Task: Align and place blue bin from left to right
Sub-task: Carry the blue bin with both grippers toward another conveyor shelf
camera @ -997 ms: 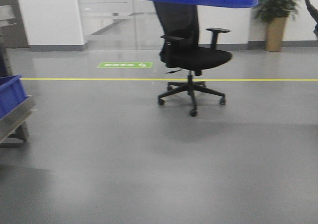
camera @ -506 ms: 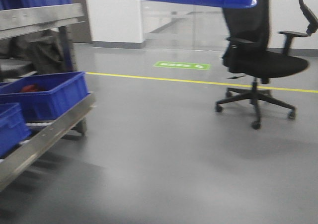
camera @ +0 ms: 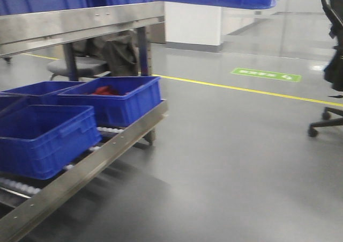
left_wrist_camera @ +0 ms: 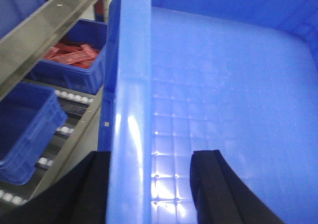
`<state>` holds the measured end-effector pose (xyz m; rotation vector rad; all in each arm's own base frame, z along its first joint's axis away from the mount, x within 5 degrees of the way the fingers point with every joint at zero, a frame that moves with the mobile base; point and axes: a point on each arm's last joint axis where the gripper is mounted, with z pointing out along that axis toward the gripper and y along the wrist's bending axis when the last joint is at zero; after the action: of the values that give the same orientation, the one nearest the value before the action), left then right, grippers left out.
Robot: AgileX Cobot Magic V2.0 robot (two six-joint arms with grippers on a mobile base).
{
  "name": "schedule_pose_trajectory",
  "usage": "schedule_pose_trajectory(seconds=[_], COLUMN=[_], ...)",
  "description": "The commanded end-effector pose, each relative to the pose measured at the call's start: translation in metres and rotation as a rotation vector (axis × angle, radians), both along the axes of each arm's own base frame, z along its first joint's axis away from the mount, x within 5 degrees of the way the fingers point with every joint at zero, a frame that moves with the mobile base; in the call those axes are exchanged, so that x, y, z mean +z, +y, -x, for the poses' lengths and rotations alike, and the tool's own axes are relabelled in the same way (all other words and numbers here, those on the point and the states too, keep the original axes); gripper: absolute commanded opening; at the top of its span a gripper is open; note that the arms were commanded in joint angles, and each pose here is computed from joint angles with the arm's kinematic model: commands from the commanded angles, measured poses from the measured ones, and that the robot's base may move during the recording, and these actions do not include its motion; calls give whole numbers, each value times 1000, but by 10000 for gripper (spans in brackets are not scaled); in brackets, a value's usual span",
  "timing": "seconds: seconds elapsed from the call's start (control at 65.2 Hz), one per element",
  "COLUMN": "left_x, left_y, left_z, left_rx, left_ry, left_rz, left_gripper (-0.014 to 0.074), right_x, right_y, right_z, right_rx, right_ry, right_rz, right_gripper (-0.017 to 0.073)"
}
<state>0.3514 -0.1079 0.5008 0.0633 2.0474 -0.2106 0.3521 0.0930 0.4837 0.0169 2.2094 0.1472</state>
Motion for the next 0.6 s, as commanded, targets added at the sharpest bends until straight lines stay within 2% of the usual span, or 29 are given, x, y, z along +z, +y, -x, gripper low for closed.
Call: schedule_pose_trajectory(seconds=[0.0,0.583], left_x=[32,32], left_y=[-3,-3], left_z=[14,14], left_rx=[-65,-65], left_ry=[-190,-190], left_rz=[55,55], left_gripper=[-111,-111], right_x=[15,15], right_y=[-1,-1], right_z=[0,0], right_rx=[17,17], right_ry=[-127,-127], right_rz=[6,6], right_gripper=[-153,-153])
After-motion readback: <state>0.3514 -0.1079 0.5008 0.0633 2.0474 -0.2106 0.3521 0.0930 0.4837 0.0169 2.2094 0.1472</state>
